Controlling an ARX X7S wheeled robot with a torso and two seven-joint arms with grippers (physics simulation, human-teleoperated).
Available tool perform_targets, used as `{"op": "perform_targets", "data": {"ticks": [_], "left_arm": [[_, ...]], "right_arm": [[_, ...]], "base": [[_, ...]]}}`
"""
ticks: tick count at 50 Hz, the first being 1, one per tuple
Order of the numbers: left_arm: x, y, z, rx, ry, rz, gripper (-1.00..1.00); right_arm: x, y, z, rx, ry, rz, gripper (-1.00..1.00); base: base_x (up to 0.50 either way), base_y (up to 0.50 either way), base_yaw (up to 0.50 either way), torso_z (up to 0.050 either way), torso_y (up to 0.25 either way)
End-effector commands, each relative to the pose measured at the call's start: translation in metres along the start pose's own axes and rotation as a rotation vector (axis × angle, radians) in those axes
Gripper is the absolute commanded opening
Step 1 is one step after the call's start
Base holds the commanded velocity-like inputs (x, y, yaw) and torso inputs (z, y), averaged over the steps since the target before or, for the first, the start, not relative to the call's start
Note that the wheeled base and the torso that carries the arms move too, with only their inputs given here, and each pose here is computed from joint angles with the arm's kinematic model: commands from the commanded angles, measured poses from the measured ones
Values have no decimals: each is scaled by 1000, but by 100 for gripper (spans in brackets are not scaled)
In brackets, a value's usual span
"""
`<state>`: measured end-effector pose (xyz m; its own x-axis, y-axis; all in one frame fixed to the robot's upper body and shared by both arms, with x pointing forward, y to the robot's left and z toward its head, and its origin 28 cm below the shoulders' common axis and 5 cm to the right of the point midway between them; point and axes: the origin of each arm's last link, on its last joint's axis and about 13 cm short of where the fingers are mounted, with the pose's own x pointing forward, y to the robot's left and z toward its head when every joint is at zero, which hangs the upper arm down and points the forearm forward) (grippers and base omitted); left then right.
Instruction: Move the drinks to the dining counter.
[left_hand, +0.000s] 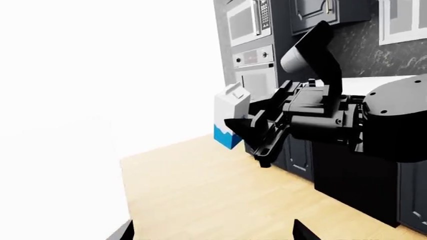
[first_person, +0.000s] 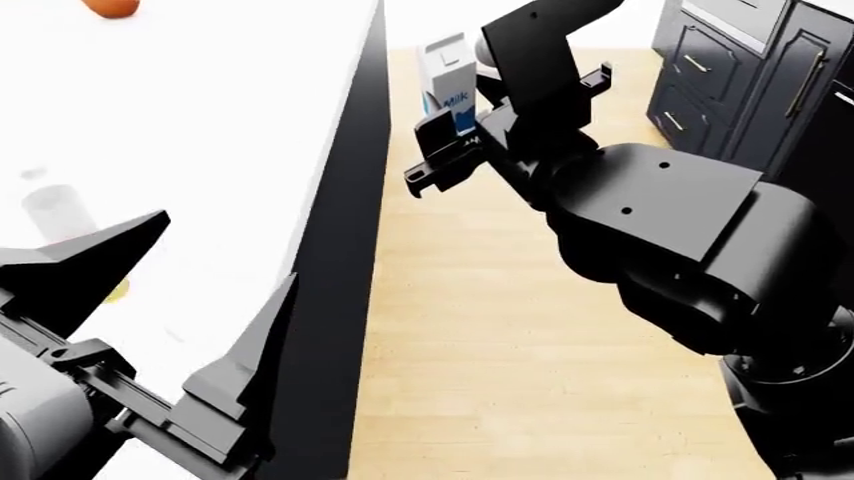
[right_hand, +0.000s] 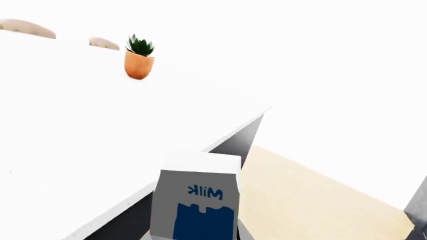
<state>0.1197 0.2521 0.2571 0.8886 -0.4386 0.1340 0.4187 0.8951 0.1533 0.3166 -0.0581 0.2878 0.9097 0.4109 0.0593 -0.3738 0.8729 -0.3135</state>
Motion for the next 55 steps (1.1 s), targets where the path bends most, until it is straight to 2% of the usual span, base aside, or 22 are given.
{"op": "perform_targets", "data": {"ticks": [1,6,25,32,34,41,47,55], "left_arm": [[-1,0,1,1,-5,-1,100],[-1,0,1,1,-6,2,100],[-4,0,4,2,-12,14,100],[-38,1,45,19,-246,155,100],[-48,2,50,5,-279,193,100],[-70,-1,60,23,-312,252,100],[-91,-5,68,37,-337,302,100],[-106,-9,73,55,-354,341,100]], "right_arm": [[-1,-7,12,-35,-56,-56,-100],[-1,-7,13,-14,-70,-60,-100],[-1,-7,12,-11,-73,-68,-100],[3,-4,15,20,-89,-28,-100],[3,-2,18,28,-101,-10,-100],[2,5,39,40,-164,46,-100],[-1,18,46,59,-196,128,-100],[-9,28,61,58,-239,184,-100]], "base": [[-500,2,0,0,0],[-425,24,0,0,2],[0,0,0,1,2],[0,0,0,1,1],[0,0,0,0,0],[0,0,0,0,2],[0,0,0,0,2],[0,0,0,1,1]]}}
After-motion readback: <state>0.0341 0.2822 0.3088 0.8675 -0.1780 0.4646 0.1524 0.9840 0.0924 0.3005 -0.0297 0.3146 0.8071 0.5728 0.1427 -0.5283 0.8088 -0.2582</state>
